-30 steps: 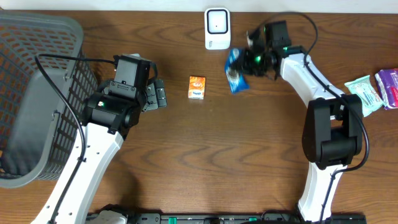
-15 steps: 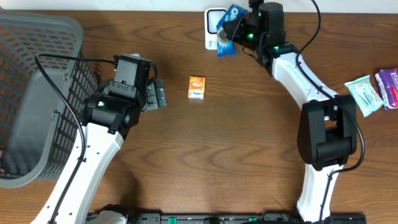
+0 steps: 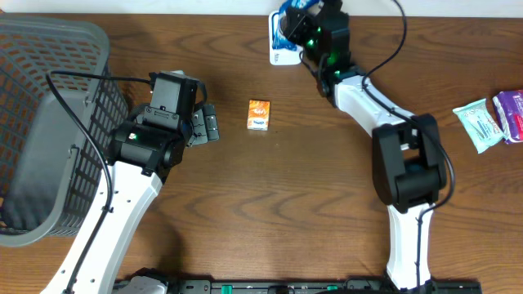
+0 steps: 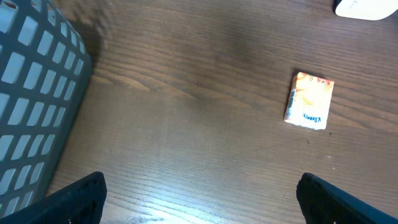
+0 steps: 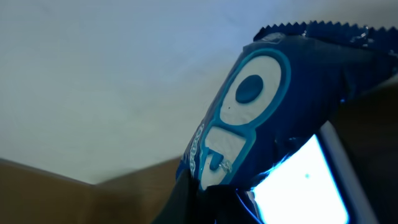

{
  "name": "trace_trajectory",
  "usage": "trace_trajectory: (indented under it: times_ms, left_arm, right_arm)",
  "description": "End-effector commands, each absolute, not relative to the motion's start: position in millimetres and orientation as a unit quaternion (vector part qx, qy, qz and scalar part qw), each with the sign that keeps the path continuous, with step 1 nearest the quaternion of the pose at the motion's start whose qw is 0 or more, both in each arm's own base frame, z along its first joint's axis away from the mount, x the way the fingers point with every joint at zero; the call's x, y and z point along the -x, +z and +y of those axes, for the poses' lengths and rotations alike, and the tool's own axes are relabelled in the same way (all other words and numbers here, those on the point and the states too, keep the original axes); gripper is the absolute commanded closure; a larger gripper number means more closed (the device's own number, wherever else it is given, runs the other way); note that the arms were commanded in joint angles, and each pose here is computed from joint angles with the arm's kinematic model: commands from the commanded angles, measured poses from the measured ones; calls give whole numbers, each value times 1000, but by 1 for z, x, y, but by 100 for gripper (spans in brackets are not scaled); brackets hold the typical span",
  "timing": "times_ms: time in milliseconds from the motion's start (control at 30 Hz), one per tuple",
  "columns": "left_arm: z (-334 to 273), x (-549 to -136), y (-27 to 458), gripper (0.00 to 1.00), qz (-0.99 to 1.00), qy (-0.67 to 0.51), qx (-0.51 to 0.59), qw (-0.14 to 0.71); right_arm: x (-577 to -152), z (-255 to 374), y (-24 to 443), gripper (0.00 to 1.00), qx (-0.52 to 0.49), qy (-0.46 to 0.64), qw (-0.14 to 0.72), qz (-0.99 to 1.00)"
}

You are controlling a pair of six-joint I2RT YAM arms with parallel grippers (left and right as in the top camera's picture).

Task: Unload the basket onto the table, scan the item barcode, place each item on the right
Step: 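Raise the Oreo bar to the scanner with right gripper, then carry the Oreo bar to the far right pile and release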

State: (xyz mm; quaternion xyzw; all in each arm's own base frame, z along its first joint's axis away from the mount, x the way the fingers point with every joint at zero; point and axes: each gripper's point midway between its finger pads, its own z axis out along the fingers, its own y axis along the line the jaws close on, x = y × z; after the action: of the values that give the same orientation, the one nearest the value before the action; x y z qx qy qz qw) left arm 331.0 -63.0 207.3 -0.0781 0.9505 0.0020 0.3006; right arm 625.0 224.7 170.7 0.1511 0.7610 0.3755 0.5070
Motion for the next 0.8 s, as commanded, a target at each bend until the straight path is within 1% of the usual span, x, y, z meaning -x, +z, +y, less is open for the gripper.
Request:
trace_trajectory:
  times_ms: [0, 133, 267, 333, 400, 500, 633, 767]
  left_arm:
    - [-61, -332, 208, 2, 951, 8, 70, 301]
    - [-61, -332, 208, 2, 951, 8, 70, 301]
    - [-61, -332, 208, 2, 951, 8, 70, 301]
    - [-61, -332, 208, 2, 951, 8, 70, 301]
    - [-61, -332, 208, 2, 951, 8, 70, 301]
    - [-61, -332, 208, 2, 951, 8, 70, 301]
    - [-61, -332, 208, 2, 951, 8, 70, 301]
    - [-61, -332, 208, 2, 951, 8, 70, 301]
  right_arm:
    - [-631, 219, 170, 99, -151, 362, 522, 758]
    - [-631, 211, 199, 99, -99, 369, 538, 751]
    - [-627, 180, 243, 99, -94, 366, 557, 740]
    - [-622, 155, 262, 99, -92, 339, 564, 748]
    - [-615, 127, 269, 99, -94, 294, 562, 767]
    - [-597, 63, 260, 99, -129, 180, 538, 814]
    - [-560, -27, 229, 99, -173, 26, 469, 865]
    - [-521, -98, 187, 99, -192, -57, 376, 905]
